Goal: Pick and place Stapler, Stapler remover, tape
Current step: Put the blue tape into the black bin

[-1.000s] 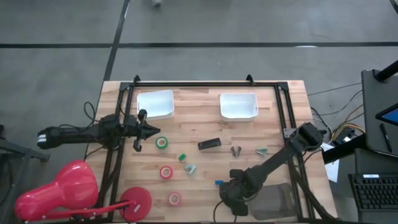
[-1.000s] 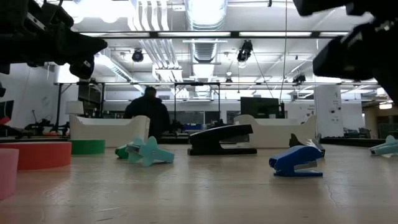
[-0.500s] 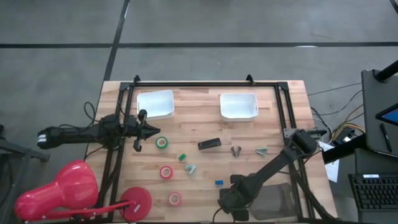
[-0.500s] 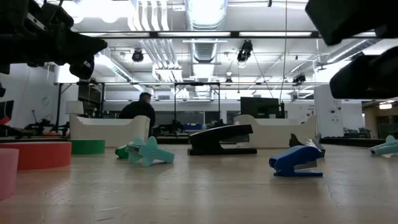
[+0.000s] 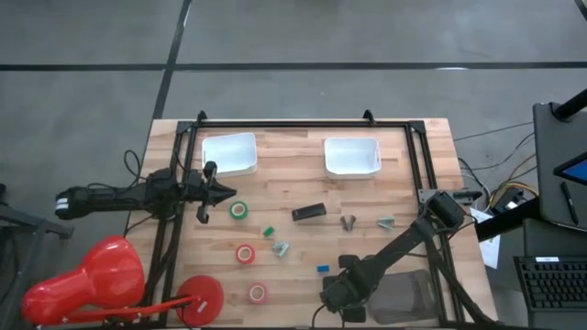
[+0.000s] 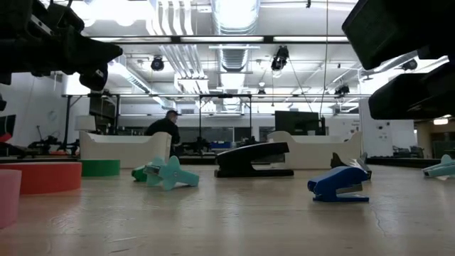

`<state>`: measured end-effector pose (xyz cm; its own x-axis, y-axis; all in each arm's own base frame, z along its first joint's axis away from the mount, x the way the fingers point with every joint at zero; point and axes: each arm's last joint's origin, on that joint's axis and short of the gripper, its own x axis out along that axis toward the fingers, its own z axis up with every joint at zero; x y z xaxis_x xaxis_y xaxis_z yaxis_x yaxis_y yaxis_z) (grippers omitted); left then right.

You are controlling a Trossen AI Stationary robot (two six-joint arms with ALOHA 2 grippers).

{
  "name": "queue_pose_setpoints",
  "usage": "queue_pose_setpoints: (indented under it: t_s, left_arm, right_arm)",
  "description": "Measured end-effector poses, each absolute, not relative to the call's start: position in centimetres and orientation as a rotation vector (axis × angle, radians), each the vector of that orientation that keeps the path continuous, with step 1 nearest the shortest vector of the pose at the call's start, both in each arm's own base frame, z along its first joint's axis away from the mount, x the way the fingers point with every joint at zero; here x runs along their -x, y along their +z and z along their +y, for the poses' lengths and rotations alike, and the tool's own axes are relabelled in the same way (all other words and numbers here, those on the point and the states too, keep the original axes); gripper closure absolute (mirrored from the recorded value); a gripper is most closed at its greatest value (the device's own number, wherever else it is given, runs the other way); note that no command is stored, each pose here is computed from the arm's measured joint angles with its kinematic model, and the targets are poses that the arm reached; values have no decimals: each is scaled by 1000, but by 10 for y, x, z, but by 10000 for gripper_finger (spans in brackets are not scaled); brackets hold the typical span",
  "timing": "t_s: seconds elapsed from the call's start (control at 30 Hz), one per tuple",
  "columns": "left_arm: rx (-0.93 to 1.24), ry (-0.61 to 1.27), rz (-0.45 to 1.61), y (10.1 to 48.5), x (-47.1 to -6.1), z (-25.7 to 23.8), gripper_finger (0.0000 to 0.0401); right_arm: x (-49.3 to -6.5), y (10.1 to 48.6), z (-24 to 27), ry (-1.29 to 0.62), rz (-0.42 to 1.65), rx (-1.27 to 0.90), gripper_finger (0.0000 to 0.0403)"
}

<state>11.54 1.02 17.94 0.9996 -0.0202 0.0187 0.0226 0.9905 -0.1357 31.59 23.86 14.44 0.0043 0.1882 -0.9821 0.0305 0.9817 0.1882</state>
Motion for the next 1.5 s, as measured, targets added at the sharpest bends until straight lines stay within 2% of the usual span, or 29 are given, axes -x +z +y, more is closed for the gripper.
queue_pose_setpoints:
  t_s: [0.17, 0.47, 0.83, 1.17, 1.5]
  left_arm:
    - [136, -21, -17, 179, -115, 10, 378]
    - [136, -22, -18, 180, -115, 10, 378]
    - [136, -22, -18, 179, -115, 10, 378]
    - [136, -22, -18, 179, -115, 10, 378]
    - [137, -21, -11, 179, -115, 10, 378]
  right_arm:
    - [-321, 145, 232, 111, 1561, -190, 364]
    - [-331, 162, 223, 71, 1582, -199, 348]
    - [-335, 216, 218, 37, 1622, -139, 352]
    - [-325, 276, 219, -87, 1585, -165, 354]
    - [-297, 298, 243, -195, 1587, -199, 349]
